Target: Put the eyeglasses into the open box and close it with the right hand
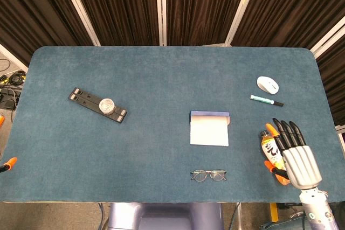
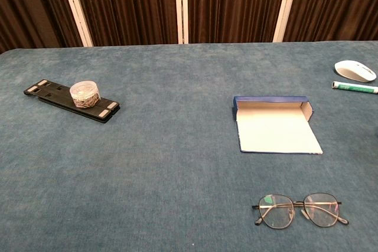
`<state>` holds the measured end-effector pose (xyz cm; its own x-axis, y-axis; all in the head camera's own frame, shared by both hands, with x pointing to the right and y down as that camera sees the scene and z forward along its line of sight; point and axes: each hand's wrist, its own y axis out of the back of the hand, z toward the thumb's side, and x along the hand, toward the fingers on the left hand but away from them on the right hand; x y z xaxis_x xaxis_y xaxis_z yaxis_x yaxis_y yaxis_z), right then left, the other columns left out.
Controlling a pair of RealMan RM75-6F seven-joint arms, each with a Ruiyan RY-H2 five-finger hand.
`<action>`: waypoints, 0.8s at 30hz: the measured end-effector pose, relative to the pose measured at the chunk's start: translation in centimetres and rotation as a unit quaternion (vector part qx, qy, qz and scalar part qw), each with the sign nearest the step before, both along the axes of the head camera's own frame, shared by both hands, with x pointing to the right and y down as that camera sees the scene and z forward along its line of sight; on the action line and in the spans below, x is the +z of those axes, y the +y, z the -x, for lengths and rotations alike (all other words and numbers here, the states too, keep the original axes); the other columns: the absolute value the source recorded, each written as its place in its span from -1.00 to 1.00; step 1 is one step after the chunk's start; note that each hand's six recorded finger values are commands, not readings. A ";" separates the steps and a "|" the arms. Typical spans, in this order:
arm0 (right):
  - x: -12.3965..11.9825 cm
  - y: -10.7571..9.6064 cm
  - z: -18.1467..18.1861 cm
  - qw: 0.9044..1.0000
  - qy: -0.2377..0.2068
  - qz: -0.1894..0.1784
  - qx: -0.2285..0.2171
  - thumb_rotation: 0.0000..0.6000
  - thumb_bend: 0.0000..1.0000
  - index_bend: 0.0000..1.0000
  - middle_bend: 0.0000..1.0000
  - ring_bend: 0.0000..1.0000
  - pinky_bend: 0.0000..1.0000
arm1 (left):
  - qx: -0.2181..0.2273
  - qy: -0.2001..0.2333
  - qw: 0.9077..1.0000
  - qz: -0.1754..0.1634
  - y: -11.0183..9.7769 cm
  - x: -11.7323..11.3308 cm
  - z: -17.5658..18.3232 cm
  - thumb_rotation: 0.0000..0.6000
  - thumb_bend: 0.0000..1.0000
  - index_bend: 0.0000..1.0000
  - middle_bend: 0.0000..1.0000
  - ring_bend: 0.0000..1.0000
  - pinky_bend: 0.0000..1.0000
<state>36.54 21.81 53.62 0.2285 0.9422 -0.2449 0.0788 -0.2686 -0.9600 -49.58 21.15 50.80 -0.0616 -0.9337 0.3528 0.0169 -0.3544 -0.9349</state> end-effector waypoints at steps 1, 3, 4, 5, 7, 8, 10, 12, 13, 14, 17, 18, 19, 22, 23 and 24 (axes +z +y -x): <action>0.2 0.2 -0.2 1.000 0.007 0.000 0.002 1.00 -1.00 -1.00 -1.00 -1.00 -1.00 | 0.000 0.000 1.000 0.001 0.0 0.1 0.0 1.00 -1.00 -1.00 -1.00 -1.00 -1.00; 0.6 0.4 -0.4 1.000 0.013 0.006 0.005 1.00 -1.00 -1.00 -1.00 -1.00 -1.00 | -0.001 -0.002 1.000 0.004 -0.1 0.2 0.1 1.00 -1.00 -1.00 -1.00 -1.00 -1.00; 0.8 0.6 -0.4 1.000 0.013 0.011 0.006 1.00 -1.00 -1.00 -1.00 -1.00 -1.00 | -0.002 -0.003 1.000 0.006 -0.1 0.3 0.2 1.00 -1.00 -1.00 -1.00 -1.00 -1.00; 1.1 0.7 -0.4 1.000 0.011 0.019 0.004 1.00 -1.00 -1.00 -1.00 -1.00 -1.00 | -0.003 -0.004 1.000 0.007 -0.1 0.4 0.2 1.00 -1.00 -1.00 -1.00 -1.00 -1.00; 1.5 1.1 -0.2 0.999 0.005 0.034 0.001 1.00 -1.00 -1.00 -1.00 -1.00 -1.00 | -0.003 -0.003 1.000 0.005 -0.2 0.3 0.1 1.00 -1.00 -1.00 -1.00 -1.00 -1.00; 1.8 1.3 0.1 0.999 -0.001 0.045 -0.004 1.00 -1.00 -1.00 -1.00 -1.00 -1.00 | -0.001 -0.004 1.000 0.002 -0.2 0.2 0.0 1.00 -1.00 -1.00 -1.00 -1.00 -1.00; 2.5 1.6 0.8 0.998 -0.011 0.066 -0.014 1.00 -1.00 -0.97 -1.00 -1.00 -1.00 | 0.000 -0.007 1.000 0.002 -0.1 0.2 -0.1 1.00 -1.00 -1.00 -1.00 -1.00 -1.00; 3.5 1.9 1.7 0.994 -0.024 0.098 -0.031 1.00 -1.00 -0.90 -1.00 -1.00 -1.00 | 0.001 -0.012 1.000 0.006 -0.1 0.5 -0.2 1.00 -1.00 -1.00 -1.00 -1.00 -1.00; 4.0 2.0 2.2 0.992 -0.029 0.114 -0.039 1.00 -1.00 -0.82 -1.00 -1.00 -1.00 | 0.000 -0.015 1.000 0.009 -0.1 0.7 -0.1 1.00 -1.00 -1.00 -1.00 -1.00 -1.00; 4.7 2.2 2.9 0.989 -0.036 0.136 -0.050 1.00 -1.00 -0.69 -1.00 -1.00 -1.00 | -0.002 -0.018 1.000 0.011 -0.1 0.8 0.0 1.00 -1.00 -1.00 -1.00 -1.00 -1.00; 6.4 2.5 4.8 0.977 -0.050 0.194 -0.079 1.00 -1.00 -0.37 -1.00 -1.00 -1.00 | -0.008 -0.024 1.000 0.015 -0.1 1.2 0.2 1.00 -1.00 -1.00 -1.00 -1.00 -1.00; 6.9 2.6 5.4 0.972 -0.052 0.210 -0.088 1.00 -0.99 -0.34 -1.00 -1.00 -1.00 | -0.009 -0.025 1.000 0.015 -0.1 1.2 0.2 1.00 -1.00 -1.00 -1.00 -1.00 -1.00; 7.3 2.7 6.0 0.968 -0.054 0.225 -0.096 1.00 -0.98 -0.30 -1.00 -1.00 -1.00 | -0.010 -0.026 1.000 0.015 -0.1 1.2 0.2 1.00 -1.00 -1.00 -1.00 -1.00 -1.00; 8.8 2.8 7.7 0.955 -0.055 0.266 -0.116 1.00 -0.87 -0.22 -1.00 -1.00 -1.00 | -0.010 -0.028 0.999 0.016 -0.1 1.3 0.3 1.00 -1.00 -1.00 -1.00 -1.00 -1.00; 9.3 2.7 8.3 0.952 -0.053 0.276 -0.120 1.00 -0.84 -0.21 -1.00 -1.00 -1.00 | -0.010 -0.029 0.999 0.018 0.0 1.4 0.3 1.00 -1.00 -1.00 -1.00 -1.00 -1.00; 9.6 2.7 8.6 0.951 -0.051 0.280 -0.121 1.00 -0.82 -0.21 -1.00 -1.00 -1.00 | -0.010 -0.030 0.999 0.019 0.0 1.5 0.3 1.00 -1.00 -1.00 -1.00 -1.00 -1.00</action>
<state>27.97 24.48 63.25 0.4704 0.5874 -0.6585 0.0343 -0.7579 -0.6515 -49.92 21.12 52.26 -0.1023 -0.9177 0.3839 0.0645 -0.3912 -0.9180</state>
